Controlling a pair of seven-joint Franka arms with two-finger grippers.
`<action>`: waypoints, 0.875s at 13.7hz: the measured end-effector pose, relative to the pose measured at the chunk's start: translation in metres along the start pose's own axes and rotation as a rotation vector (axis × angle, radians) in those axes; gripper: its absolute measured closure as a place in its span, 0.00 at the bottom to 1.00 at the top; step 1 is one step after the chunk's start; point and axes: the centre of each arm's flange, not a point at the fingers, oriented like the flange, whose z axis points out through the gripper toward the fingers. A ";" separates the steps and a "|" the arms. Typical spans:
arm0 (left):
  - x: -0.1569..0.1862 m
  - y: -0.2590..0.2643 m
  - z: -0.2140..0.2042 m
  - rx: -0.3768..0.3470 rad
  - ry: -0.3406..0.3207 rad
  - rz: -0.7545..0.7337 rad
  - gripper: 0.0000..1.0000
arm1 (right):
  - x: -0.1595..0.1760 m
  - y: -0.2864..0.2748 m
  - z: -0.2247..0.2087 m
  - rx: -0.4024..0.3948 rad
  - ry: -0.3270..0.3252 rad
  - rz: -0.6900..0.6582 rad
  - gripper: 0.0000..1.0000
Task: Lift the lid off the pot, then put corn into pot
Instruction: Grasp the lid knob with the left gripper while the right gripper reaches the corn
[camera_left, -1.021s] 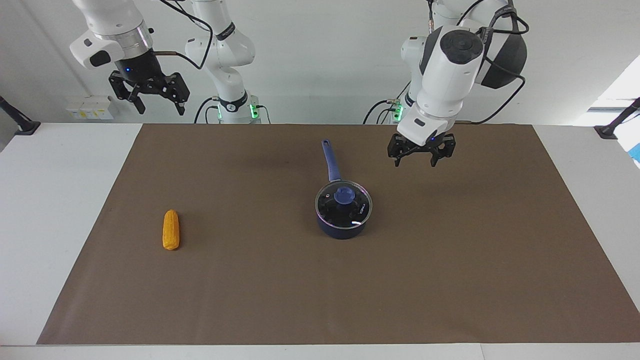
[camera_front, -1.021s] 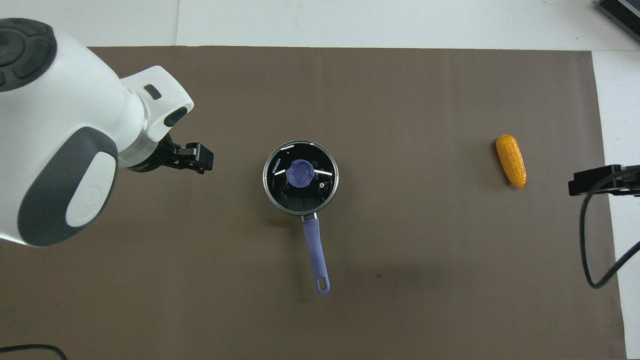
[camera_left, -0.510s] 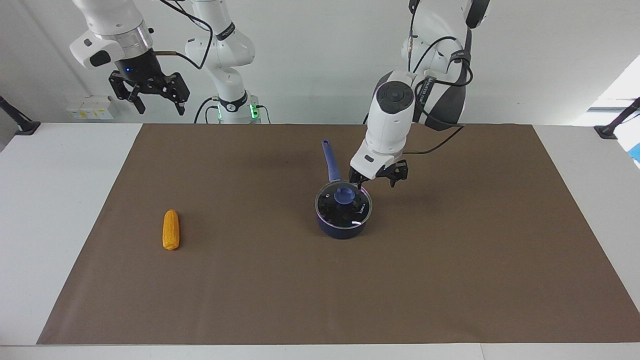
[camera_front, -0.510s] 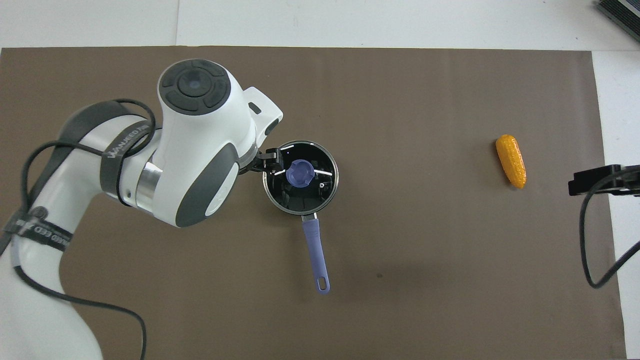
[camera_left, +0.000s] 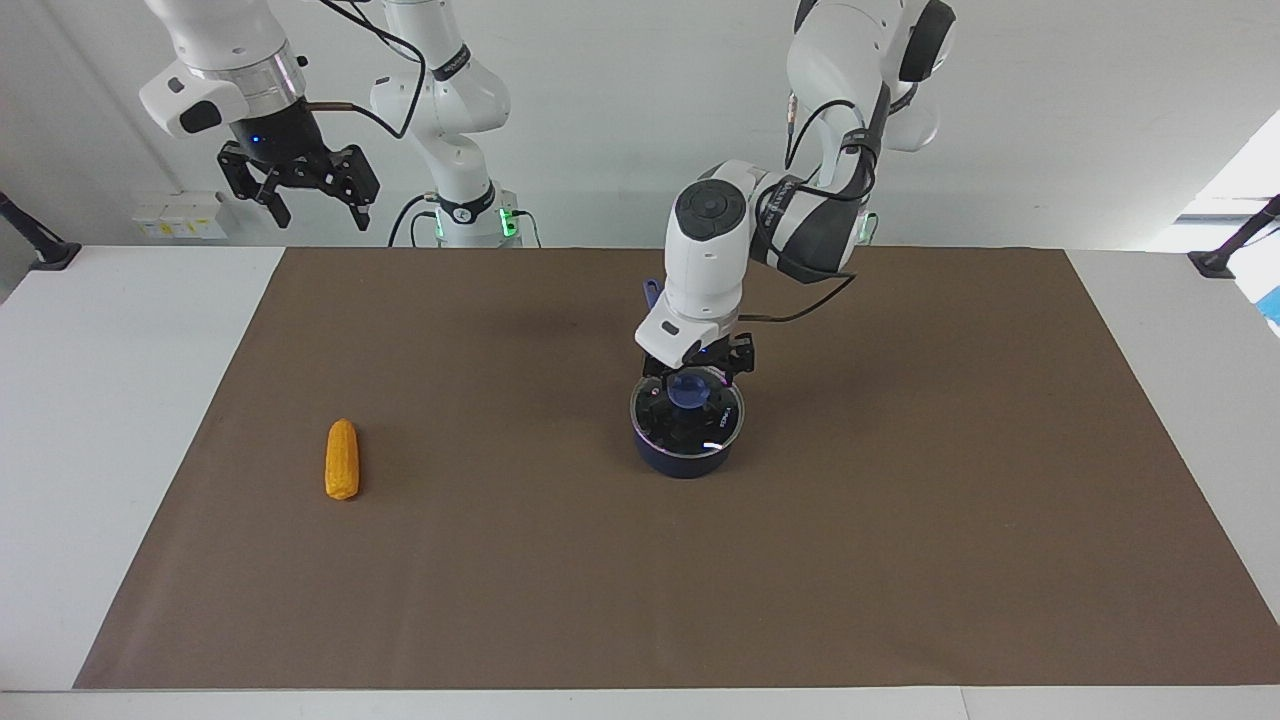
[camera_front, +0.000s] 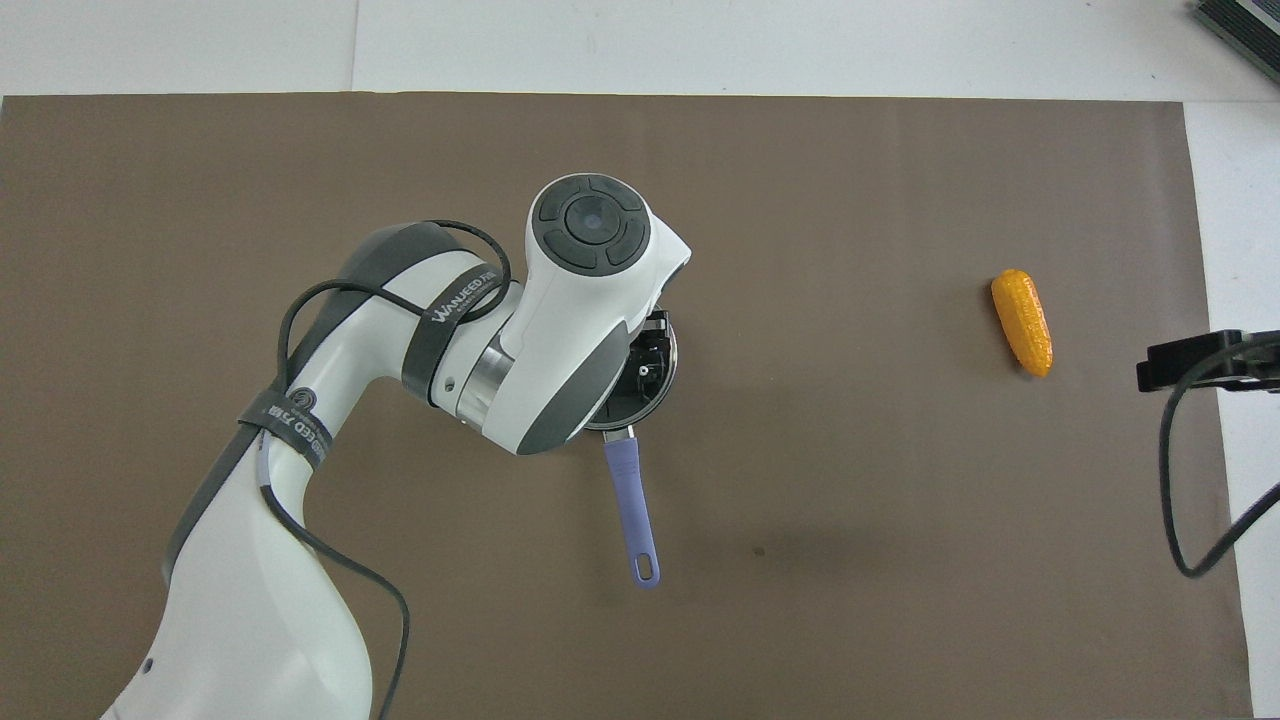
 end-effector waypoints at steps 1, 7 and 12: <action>0.003 0.001 0.005 0.003 -0.004 -0.001 0.00 | 0.005 0.002 0.000 0.000 0.034 -0.020 0.00; 0.006 0.000 0.006 0.004 0.000 -0.006 0.11 | 0.086 0.035 0.105 -0.024 0.146 -0.070 0.00; 0.006 0.001 0.004 0.002 0.004 -0.004 0.35 | 0.158 0.038 0.250 -0.048 0.191 -0.115 0.00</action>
